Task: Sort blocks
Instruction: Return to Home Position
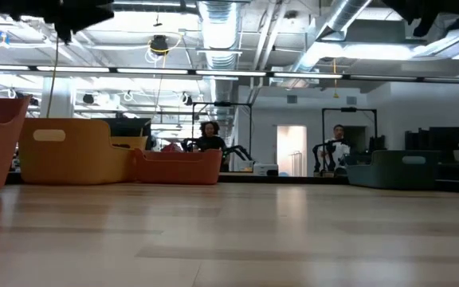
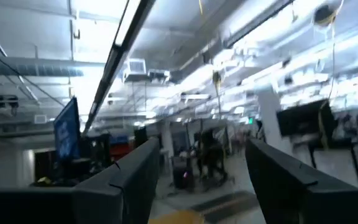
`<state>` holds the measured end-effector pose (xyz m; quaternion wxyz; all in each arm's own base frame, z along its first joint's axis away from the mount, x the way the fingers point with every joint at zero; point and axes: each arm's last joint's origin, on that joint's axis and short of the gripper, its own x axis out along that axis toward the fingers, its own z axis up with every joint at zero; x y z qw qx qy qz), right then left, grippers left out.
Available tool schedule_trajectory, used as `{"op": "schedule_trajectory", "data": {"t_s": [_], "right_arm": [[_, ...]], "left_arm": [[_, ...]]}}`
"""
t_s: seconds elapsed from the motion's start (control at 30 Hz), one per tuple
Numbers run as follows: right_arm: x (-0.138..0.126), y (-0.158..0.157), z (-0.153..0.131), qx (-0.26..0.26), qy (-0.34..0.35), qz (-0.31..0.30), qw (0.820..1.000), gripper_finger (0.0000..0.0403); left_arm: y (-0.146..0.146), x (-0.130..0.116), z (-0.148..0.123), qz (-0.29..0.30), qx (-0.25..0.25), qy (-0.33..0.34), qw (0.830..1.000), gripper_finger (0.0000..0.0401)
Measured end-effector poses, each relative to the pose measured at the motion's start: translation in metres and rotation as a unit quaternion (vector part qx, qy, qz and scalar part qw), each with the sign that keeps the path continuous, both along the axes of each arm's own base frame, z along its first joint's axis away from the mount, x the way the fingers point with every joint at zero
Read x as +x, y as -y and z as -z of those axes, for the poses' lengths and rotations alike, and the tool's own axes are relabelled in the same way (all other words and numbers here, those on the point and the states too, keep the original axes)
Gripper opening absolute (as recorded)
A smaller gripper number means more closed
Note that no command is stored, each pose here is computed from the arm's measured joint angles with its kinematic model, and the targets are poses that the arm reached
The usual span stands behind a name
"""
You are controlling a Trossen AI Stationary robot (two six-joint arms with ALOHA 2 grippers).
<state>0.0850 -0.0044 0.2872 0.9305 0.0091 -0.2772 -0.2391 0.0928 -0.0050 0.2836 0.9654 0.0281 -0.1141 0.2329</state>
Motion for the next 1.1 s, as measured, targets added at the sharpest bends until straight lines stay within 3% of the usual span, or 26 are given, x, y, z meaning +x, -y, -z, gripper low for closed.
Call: {"op": "schedule_trajectory", "data": {"t_s": [0.13, 0.37, 0.47, 0.63, 0.77, 0.9, 1.1], "right_arm": [[0.004, -0.001, 0.006, 0.05, -0.004, -0.036, 0.998, 0.0249], [0.006, -0.001, 0.009, 0.085, -0.001, -0.053, 0.995, 0.0249], [0.006, -0.001, 0.013, 0.104, 0.007, -0.06, 0.993, 0.0242], [0.006, 0.0, 0.043, 0.148, 0.034, -0.075, 0.986, 0.0194], [0.0, 0.001, 0.063, 0.153, 0.09, -0.088, 0.98, 0.0144], [-0.003, 0.001, 0.062, 0.152, 0.1, -0.088, 0.979, 0.0103], [-0.008, 0.001, 0.06, 0.147, 0.11, -0.09, 0.979, 0.0074]], "left_arm": [[0.001, 0.004, 0.008, 0.014, -0.059, -0.008, 0.998, 0.0212], [0.002, 0.01, 0.013, -0.008, -0.062, -0.036, 0.997, 0.0212], [0.001, 0.012, 0.017, -0.02, -0.112, -0.027, 0.993, 0.0212], [0.002, 0.012, 0.023, -0.007, -0.15, -0.005, 0.989, 0.0209], [0.004, 0.014, 0.034, 0.013, -0.151, 0.055, 0.987, 0.0188], [0.005, 0.015, 0.054, 0.035, -0.152, 0.079, 0.985, 0.0166], [0.006, 0.017, 0.079, 0.047, -0.164, 0.064, 0.983, 0.015]]}}
